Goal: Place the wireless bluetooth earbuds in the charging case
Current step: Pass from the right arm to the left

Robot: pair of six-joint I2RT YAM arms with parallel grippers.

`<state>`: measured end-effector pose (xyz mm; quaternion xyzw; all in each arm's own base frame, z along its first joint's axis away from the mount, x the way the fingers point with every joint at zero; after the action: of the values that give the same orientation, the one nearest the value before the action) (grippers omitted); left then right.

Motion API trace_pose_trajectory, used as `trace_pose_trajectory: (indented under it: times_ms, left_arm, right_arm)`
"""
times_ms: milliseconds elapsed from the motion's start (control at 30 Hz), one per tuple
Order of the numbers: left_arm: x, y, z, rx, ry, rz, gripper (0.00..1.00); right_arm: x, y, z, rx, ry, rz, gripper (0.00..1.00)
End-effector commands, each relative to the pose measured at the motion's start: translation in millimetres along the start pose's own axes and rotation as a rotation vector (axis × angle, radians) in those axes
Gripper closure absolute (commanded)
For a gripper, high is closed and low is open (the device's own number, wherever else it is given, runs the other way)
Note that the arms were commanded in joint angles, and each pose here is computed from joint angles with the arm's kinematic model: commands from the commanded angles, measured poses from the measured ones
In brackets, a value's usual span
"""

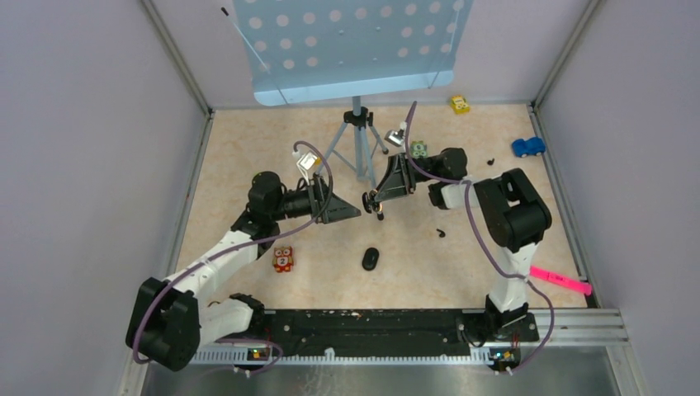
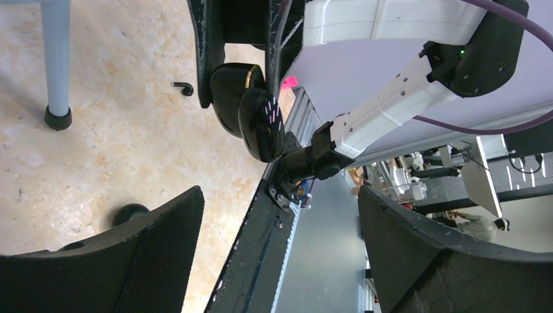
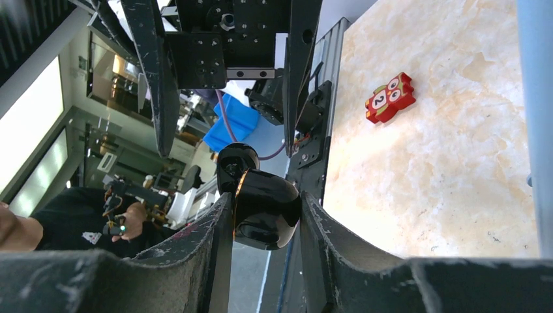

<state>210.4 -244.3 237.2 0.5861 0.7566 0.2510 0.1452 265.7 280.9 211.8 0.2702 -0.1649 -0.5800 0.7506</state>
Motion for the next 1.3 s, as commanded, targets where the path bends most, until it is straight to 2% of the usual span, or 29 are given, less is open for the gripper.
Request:
trace_pose_trajectory:
  times_ms: [0,700,1267]
  left_arm:
    - [-3,11,-14,-0.103,-0.082,-0.001,0.08]
    - [-15,15,-4,-0.055,-0.153,-0.042,0.23]
    - [-24,20,2,-0.031,-0.158,-0.059,0.41]
  right_arm:
    - [1,9,12,0.228,0.025,-0.02,1.0]
    - [-8,2,12,0.206,0.036,-0.044,1.0]
    - [-9,1,15,0.2,0.04,-0.043,1.0]
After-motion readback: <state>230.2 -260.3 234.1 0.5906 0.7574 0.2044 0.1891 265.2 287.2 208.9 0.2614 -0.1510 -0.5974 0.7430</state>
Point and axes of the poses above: each gripper's point midway between its finger pads, its own x axis back along the fingers, its own z axis along the line the jaws close on, y = z × x, the point moved 2 cm from there along x, back along the fingers
